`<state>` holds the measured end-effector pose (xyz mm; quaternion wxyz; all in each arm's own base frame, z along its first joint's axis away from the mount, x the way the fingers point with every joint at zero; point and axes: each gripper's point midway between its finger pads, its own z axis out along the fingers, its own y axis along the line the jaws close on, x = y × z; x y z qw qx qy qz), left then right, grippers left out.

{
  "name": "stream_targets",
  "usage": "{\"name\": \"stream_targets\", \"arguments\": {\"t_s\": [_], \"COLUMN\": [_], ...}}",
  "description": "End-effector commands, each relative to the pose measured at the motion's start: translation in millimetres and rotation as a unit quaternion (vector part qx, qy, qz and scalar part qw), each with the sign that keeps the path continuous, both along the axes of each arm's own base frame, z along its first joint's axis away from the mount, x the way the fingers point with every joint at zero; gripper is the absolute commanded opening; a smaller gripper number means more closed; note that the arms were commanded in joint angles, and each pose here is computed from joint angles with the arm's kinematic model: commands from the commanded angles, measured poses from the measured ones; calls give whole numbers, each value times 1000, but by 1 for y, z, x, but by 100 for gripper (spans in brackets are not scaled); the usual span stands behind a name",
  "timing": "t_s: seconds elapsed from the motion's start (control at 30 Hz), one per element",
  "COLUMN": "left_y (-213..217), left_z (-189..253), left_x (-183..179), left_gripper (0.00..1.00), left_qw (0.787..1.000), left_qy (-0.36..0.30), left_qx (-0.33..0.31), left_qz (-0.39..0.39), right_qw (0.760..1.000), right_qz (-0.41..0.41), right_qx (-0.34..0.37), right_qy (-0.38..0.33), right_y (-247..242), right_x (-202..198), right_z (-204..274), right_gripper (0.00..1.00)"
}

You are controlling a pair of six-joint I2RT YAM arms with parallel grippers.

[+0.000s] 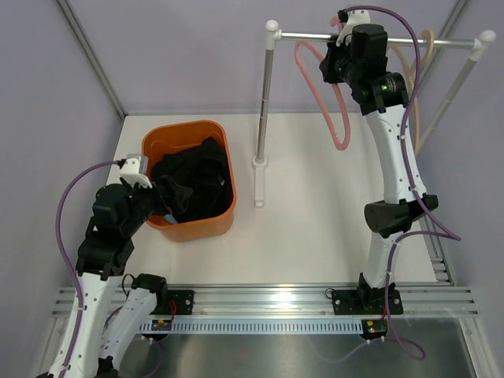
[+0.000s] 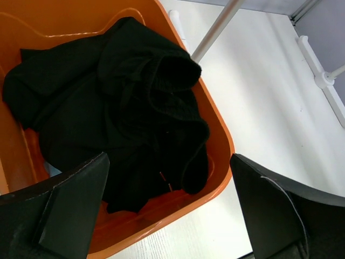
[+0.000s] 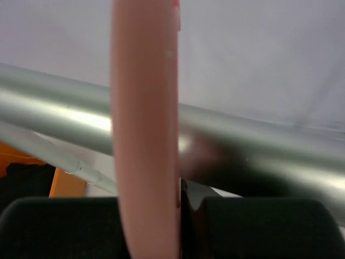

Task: Remove the shorts from the hanger

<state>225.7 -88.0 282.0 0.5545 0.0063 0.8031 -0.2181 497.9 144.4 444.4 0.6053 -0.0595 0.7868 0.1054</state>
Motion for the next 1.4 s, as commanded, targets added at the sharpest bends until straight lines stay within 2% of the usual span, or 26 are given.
{"name": "stream_targets", "arguments": {"t_s": [0.0, 0.23, 0.37, 0.6, 0.63, 0.77, 0.93, 1.07, 1.13, 1.17, 1.2, 1.23, 1.27, 1.3, 1.33, 1.37], "left_y": [6, 7, 6, 6, 6, 9, 9, 12, 12, 11, 10, 10, 9, 8, 7, 6], "left_z": [-2, -23, -29, -34, -34, -34, -39, -39, -38, -37, -38, -39, -40, -40, -42, -42], "left_x": [2, 4, 3, 0, -1, -3, -4, -6, -7, -7, -7, -7, -7, -7, -6, -6], "left_gripper": [99, 99, 99, 99, 99, 99, 99, 99, 99, 99, 99, 99, 99, 99, 99, 99], "left_qw": [1000, 1000, 1000, 999, 999, 999, 999, 999, 999, 999, 1000, 1000, 1000, 1000, 1000, 1000], "left_qy": [-13, 9, 16, 27, 28, 26, 28, 19, 14, 14, 15, 15, 17, 18, 22, 23], "left_qx": [13, 18, 19, 19, 19, 21, 21, 18, 17, 16, 15, 16, 15, 15, 15, 16], "left_qz": [14, 16, 14, 13, 12, 17, 20, 26, 26, 24, 22, 21, 20, 18, 15, 13], "right_qw": [999, 1000, 1000, 999, 999, 998, 997, 995, 994, 992, 990, 992, 987, 988, 987, 981], "right_qz": [11, -3, -10, -21, -17, -6, -6, -12, -17, -16, -14, -15, -5, -3, 0, 12], "right_qx": [14, 14, 24, 34, 36, 49, 64, 77, 84, 95, 105, 105, 121, 126, 132, 147], "right_qy": [-33, 7, 1, -7, -9, -32, -45, -66, -61, -87, -89, -75, -109, -89, -93, -123], "right_y": [4, 2, -3, -9, -8, -6, -10, -20, -23, -28, -31, -29, -32, -31, -32, -35], "right_x": [10, 12, -1, -12, -14, -26, -43, -73, -81, -100, -117, -111, -134, -138, -146, -170], "right_z": [17, -16, -8, 0, 2, 24, 40, 60, 53, 71, 69, 54, 74, 50, 47, 61], "right_gripper": [0, 0, 2, 24, 32, 50, 56, 60, 61, 62, 62, 63, 64, 65, 68, 70]}}
